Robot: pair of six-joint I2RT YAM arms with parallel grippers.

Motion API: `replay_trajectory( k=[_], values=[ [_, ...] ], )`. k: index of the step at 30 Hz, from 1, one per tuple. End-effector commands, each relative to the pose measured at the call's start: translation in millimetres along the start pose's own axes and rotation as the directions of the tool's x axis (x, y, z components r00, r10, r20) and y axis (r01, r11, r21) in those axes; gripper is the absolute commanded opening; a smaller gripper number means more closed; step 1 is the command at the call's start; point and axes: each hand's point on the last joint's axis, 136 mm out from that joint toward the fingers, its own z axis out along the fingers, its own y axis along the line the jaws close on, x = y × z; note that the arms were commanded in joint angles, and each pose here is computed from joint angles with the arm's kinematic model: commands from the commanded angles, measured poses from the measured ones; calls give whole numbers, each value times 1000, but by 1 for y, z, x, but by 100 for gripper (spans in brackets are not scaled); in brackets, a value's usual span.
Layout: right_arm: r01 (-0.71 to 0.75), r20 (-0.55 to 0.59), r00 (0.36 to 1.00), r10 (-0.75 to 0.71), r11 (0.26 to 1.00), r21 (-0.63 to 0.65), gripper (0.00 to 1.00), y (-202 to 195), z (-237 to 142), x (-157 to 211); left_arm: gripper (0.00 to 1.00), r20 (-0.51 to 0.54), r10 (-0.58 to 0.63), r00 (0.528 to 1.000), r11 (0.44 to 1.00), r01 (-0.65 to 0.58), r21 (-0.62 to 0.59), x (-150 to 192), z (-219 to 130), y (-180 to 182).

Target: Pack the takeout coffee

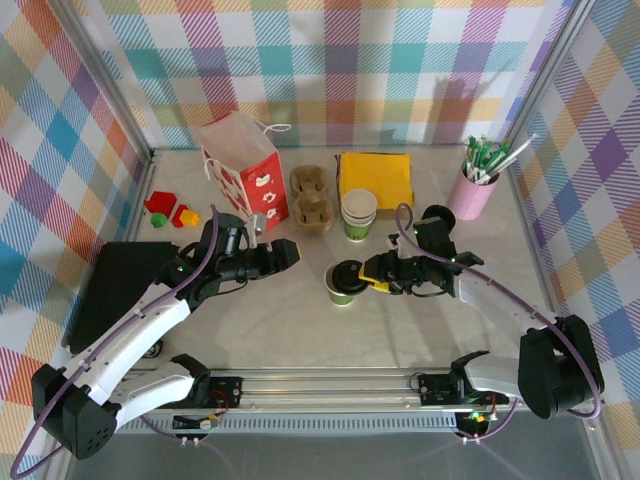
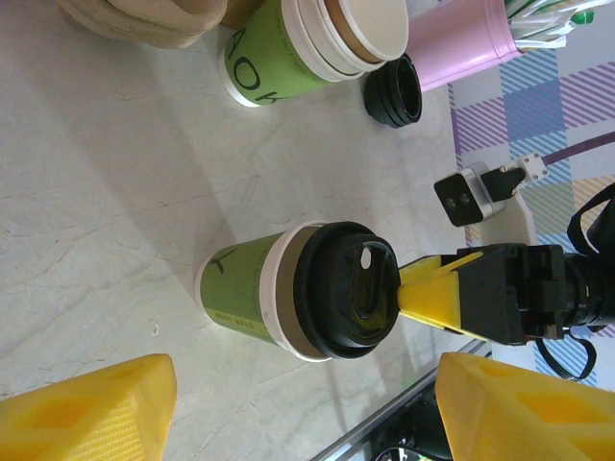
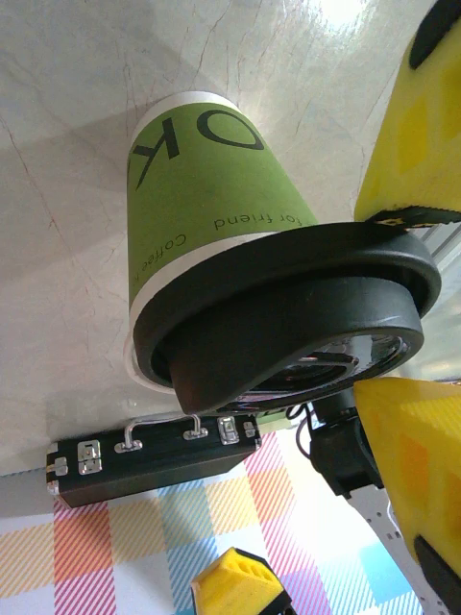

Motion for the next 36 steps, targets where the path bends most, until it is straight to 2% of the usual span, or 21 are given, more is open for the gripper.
replay_trajectory(
  k=[1,9,16,28,36],
  values=[
    [33,-3,999,-33,999,14,47,6,1,-4,72,2,21,1000,1000,-21,-10,3,-2,3],
    [63,-9,998,-63,991,118,54,4,7,-3,72,2,24,1000,999,-24,-29,5,-4,8],
    [76,-15,997,-74,986,149,58,6,13,-1,72,3,25,1000,999,-25,-37,6,-4,10],
    [119,-42,993,-113,976,182,61,14,24,1,72,-25,21,999,997,-23,-79,11,5,21],
    [158,-65,987,-147,955,250,63,13,27,3,72,-50,33,998,996,-37,-85,14,16,21]
  ],
)
